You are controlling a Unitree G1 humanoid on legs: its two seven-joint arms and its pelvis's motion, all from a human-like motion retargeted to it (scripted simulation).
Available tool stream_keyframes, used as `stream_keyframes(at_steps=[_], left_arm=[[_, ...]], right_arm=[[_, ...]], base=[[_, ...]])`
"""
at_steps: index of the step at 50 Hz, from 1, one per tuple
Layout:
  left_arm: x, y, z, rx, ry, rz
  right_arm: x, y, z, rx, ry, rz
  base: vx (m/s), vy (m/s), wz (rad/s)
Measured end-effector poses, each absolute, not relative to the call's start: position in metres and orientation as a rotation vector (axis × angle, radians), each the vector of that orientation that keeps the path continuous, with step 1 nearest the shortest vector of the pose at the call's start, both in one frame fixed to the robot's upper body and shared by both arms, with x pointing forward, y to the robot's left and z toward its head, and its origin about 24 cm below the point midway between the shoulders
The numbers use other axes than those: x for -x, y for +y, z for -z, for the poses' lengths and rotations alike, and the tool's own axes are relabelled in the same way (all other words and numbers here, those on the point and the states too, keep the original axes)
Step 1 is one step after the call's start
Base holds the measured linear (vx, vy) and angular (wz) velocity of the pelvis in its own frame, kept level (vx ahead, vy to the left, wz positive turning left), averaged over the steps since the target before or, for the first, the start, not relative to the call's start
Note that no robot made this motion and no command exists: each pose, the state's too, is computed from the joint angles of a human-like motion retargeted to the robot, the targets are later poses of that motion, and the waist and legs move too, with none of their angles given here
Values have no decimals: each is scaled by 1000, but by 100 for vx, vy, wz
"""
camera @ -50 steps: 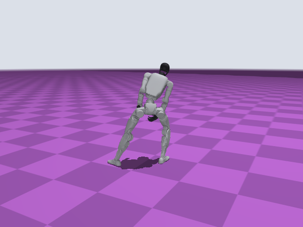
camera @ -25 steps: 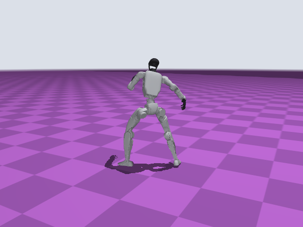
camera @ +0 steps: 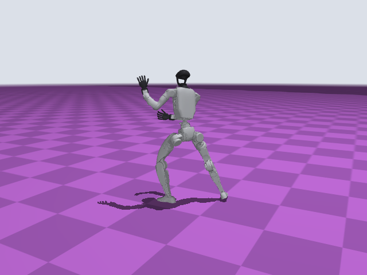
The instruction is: Kungfu
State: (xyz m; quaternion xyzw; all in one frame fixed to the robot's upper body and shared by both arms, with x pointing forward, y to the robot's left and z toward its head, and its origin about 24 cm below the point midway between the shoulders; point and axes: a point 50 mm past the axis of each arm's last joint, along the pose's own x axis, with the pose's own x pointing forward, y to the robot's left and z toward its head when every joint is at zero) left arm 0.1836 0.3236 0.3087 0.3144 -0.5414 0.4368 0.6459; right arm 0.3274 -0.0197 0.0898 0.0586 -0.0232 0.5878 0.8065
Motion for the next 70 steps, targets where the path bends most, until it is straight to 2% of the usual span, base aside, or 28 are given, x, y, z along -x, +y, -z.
stream_keyframes(at_steps=[5, 9, 14, 18, 20, 22, 24, 25, 27, 29, 30, 31, 34, 36, 42, 48, 57, 62, 66, 70], left_arm=[[-150, 383, -203, -741, -721, -1171], [-96, 402, -99, -554, -255, -1245], [-12, 376, 17, -224, 273, -1283], [53, 330, 78, 43, 549, -1366], [67, 306, 98, 213, 600, -1396], [43, 280, 119, 412, 544, -1391], [-22, 248, 134, 685, 401, -1245], [-66, 229, 135, 846, 298, -1091], [-139, 191, 123, 1128, 140, -600], [-199, 149, 88, 1228, 28, -31], [-219, 131, 70, 1196, 3, 191], [-236, 126, 56, 1117, 2, 278], [-272, 114, 22, 923, -26, 420], [-286, 104, 6, 902, -61, 479], [-294, 91, -4, 1081, -117, 457], [-284, 99, 12, 1058, -58, 360], [-262, 147, 37, 868, 40, 247], [-236, 189, 60, 630, 199, 164], [-193, 223, 89, 333, 462, 103], [-137, 252, 118, -24, 796, 63]], right_arm=[[-336, -45, -165, -219, -419, -1119], [-320, -72, -236, -104, -741, -1075], [-280, -119, -311, -42, -1131, -911], [-242, -164, -349, -80, -1424, -669], [-220, -190, -359, -85, -1549, -533], [-195, -213, -367, -53, -1661, -403], [-168, -235, -371, 2, -1762, -279], [-150, -245, -373, 48, -1812, -215], [-120, -261, -373, 137, -1881, -96], [-93, -269, -371, 213, -1951, 24], [-82, -271, -370, 254, -1991, 77], [-72, -270, -370, 300, -2022, 127], [-54, -263, -370, 414, -2081, 221], [-48, -258, -370, 479, -2101, 251], [-48, -253, -369, 561, -2068, 264], [-51, -258, -370, 612, -1988, 254], [-59, -281, -356, 703, -1754, 340], [-85, -309, -328, 709, -1444, 349], [-125, -333, -275, 633, -1071, 257], [-170, -337, -176, 352, -680, 147]], base=[[-12, -30, -40], [-22, -45, -58], [-26, -65, -77], [-25, -83, -34], [-32, -105, -6], [-23, -82, -7], [-27, -84, 18], [-30, -75, 44], [-31, -62, 60], [-39, -59, 41], [-40, -46, 9], [-34, -31, -6], [-25, -20, -23], [-18, -16, -16], [-7, 2, -3], [3, 17, 2], [12, 32, 33], [21, 42, 89], [35, 53, 107], [30, 56, 196]])
